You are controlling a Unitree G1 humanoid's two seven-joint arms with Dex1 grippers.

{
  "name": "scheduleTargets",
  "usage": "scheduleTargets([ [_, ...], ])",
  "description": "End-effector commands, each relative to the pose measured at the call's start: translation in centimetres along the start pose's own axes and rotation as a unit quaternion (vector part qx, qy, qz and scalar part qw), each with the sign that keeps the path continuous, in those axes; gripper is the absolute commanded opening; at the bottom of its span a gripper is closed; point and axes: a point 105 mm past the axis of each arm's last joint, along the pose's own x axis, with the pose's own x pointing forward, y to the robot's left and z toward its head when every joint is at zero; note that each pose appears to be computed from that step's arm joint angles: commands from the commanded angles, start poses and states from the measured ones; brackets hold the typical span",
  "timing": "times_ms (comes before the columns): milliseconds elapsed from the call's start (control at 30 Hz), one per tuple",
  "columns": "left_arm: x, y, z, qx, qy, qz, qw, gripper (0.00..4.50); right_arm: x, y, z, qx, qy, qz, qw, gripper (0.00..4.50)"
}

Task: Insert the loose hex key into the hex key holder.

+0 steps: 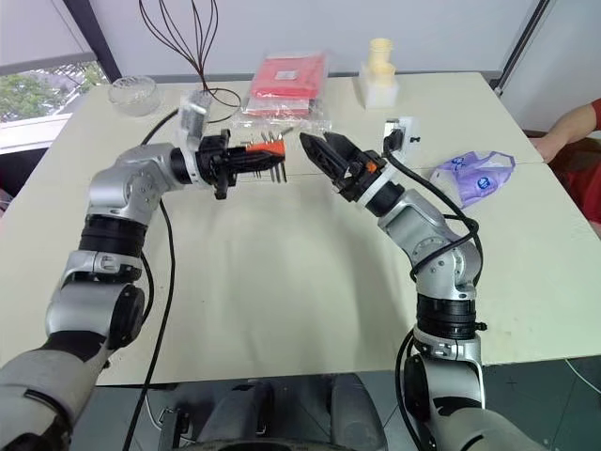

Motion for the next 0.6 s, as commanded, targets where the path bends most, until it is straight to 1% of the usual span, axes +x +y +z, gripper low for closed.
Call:
scheduleTargets([
  [33, -0.2, -0.6, 0.6, 0.016, -0.004, 0.003, 1.000, 0.00, -1.1, 3.1, -0.5, -0.013, 0.027, 0.058, 0.998, 3.57],
  [133, -1.1, -0.9, -1.7, -0.023, 0.003, 0.029, 0.999, 0.00, -2.6, 3.3, -2.4, -0.043, 0.077, 0.052, 0.995, 3.57],
  [200, -1.4, -1.0, -2.7, -0.058, 0.001, 0.047, 0.997, 0.00, -3.0, 3.1, -2.7, -0.049, 0.084, 0.042, 0.994, 3.57],
  [267, -1.8, -1.3, -4.5, -0.126, -0.002, 0.059, 0.990, 0.00, -3.2, 2.7, -2.9, -0.049, 0.084, 0.030, 0.995, 3.57],
  [333, -2.0, -1.3, -6.5, -0.201, 0.001, 0.080, 0.976, 0.00, -3.1, 2.4, -3.2, -0.050, 0.085, 0.021, 0.995, 3.57],
  [433, -1.9, -1.1, -9.1, -0.278, 0.015, 0.114, 0.954, 0.00, -2.8, 2.3, -3.5, -0.050, 0.084, 0.017, 0.995, 3.57],
  [500, -1.9, -1.0, -10.2, -0.300, 0.028, 0.131, 0.944, 0.00, -2.7, 2.3, -3.6, -0.051, 0.082, 0.017, 0.995, 3.57],
  [600, -2.4, -0.5, -13.0, -0.341, 0.059, 0.184, 0.920, 0.00, -2.4, 2.2, -3.6, -0.054, 0.077, 0.014, 0.995, 3.57],
])
